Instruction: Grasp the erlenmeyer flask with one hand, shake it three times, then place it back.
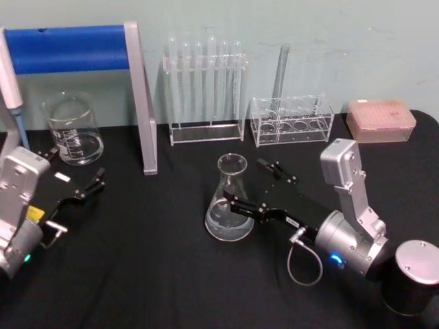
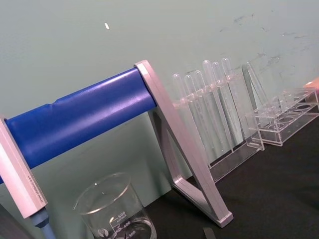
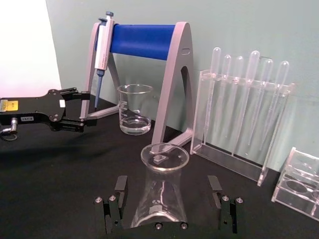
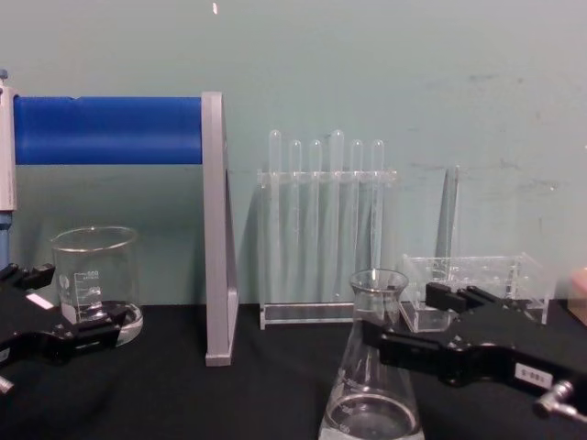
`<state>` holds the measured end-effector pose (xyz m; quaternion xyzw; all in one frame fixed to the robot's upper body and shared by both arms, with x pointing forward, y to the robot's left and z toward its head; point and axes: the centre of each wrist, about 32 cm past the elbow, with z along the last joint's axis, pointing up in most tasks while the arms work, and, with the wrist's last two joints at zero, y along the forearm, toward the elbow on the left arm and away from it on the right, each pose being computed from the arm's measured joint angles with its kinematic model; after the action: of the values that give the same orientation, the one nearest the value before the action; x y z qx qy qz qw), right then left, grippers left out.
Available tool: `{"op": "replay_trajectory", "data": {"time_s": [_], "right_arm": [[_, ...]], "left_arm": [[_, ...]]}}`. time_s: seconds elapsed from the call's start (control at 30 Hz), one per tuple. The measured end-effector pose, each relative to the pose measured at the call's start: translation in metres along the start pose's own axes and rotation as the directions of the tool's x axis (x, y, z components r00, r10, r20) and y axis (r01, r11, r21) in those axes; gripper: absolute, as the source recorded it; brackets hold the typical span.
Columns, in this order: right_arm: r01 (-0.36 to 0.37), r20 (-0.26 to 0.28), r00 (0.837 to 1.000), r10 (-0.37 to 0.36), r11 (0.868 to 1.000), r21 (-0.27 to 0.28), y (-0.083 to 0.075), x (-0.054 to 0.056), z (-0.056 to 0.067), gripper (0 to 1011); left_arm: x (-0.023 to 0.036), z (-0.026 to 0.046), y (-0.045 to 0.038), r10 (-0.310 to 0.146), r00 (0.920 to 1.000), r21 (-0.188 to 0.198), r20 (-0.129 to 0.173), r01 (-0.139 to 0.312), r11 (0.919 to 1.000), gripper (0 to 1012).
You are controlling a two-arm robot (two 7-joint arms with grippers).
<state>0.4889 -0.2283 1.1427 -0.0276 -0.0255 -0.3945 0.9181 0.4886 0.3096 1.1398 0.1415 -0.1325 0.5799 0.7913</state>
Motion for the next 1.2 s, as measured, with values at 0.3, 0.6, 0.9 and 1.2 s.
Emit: {"op": "replay_trajectory", "data": {"time_s": [0.3,0.6,0.9,1.2], "right_arm": [[-0.019,0.004,1.0,0.019,1.0,-0.005,0.014,0.003,0.001,1003],[-0.024,0.006,1.0,0.024,1.0,-0.006,0.027,0.006,0.001,1003],[-0.035,0.005,0.999,0.035,0.999,-0.001,0.032,0.006,0.001,1003],[-0.038,0.009,0.999,0.038,0.999,-0.001,0.033,0.006,0.001,1003]], "left_arm": [[0.0,0.0,0.0,0.0,1.0,0.0,0.0,0.0,1.0,1001],[0.0,0.0,0.0,0.0,1.0,0.0,0.0,0.0,1.0,1001],[0.0,0.0,0.0,0.0,1.0,0.0,0.0,0.0,1.0,1001],[0.0,0.0,0.0,0.0,1.0,0.0,0.0,0.0,1.0,1001]]}}
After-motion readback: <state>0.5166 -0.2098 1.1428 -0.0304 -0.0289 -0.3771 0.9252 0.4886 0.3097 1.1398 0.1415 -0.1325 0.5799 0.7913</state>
